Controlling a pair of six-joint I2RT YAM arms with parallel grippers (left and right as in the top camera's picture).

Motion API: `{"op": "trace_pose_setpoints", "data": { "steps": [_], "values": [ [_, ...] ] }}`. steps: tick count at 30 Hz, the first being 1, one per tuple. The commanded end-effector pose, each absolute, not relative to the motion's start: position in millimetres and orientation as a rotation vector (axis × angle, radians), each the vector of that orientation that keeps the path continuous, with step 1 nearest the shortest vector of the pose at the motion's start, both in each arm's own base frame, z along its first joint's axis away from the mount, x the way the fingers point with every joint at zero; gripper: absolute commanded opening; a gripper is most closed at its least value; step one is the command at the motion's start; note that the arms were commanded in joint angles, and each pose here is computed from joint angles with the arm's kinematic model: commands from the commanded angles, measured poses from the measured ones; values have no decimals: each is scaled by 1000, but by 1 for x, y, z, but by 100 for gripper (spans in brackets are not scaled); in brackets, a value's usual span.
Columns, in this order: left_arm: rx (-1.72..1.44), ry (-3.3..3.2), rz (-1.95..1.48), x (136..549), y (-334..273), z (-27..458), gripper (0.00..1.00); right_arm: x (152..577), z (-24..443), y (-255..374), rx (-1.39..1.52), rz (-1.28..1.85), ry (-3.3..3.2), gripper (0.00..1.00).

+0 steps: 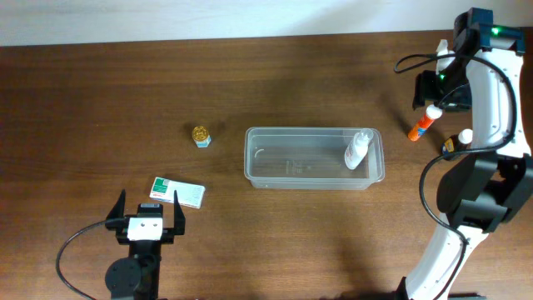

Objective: Pack container
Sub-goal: 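Move the right gripper down onto the orange-and-white tube and grasp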

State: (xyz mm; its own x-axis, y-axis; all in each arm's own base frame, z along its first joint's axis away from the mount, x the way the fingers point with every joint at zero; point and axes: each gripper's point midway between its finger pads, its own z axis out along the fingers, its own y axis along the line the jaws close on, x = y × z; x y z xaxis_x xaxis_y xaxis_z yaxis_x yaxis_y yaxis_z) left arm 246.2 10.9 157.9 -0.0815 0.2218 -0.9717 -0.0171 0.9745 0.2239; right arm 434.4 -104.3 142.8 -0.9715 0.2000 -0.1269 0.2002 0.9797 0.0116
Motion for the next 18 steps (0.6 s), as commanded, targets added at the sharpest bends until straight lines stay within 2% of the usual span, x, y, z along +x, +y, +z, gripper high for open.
{"op": "trace_pose_setpoints", "data": {
  "steps": [1,18],
  "values": [
    [170,1643,206,246,11,157,100,434,131,-107,305,9,3024,65],
    [170,1643,206,246,11,157,100,429,107,-128,374,-12,3074,64]
  ]
}}
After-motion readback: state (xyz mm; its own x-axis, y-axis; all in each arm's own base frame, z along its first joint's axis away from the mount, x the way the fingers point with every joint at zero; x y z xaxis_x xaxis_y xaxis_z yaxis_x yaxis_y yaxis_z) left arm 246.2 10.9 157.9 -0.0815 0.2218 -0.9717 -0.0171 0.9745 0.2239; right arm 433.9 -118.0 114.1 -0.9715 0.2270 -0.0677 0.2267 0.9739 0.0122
